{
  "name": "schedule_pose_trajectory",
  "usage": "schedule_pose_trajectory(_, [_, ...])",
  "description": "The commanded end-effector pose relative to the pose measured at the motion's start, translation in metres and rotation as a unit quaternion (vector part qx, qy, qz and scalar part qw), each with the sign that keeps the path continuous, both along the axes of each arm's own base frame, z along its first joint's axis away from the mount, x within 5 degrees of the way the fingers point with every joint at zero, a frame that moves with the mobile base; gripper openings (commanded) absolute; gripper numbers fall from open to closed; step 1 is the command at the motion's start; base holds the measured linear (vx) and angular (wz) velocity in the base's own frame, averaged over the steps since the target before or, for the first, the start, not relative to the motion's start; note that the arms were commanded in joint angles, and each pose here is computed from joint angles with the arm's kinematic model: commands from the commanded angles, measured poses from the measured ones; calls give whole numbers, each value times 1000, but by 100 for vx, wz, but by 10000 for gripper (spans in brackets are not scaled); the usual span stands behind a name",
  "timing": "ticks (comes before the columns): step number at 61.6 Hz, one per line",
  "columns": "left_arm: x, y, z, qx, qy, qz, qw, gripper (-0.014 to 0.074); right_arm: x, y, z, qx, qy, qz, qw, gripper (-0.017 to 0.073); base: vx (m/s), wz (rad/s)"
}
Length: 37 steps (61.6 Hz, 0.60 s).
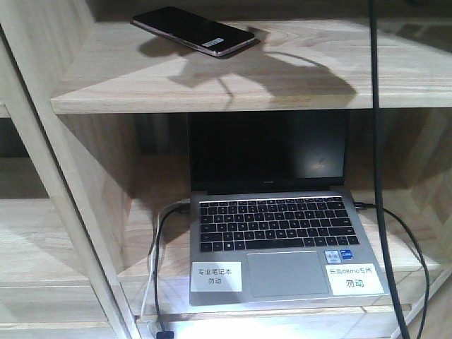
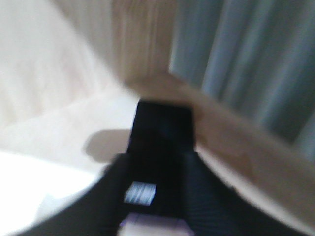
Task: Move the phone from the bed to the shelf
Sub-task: 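Withdraw the open right gripper away from the phone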
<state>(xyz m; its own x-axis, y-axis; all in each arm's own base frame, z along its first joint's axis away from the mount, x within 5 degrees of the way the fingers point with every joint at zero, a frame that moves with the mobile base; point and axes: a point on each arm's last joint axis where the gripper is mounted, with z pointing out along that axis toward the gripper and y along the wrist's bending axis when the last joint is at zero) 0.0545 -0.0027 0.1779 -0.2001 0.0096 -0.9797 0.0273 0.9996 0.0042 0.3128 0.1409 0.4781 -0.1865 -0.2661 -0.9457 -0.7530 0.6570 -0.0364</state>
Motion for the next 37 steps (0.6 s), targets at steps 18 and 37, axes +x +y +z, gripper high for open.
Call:
schedule_pose_trajectory(18, [1,1,6,-5,-38,3,999,1,-64,-37,-12,64,-75,-118,988,18,0,0])
schedule_pose_trajectory(37, [1,1,6,-5,-38,3,999,1,-128,-62,-51,71,-81,-150,983,-8,0,0])
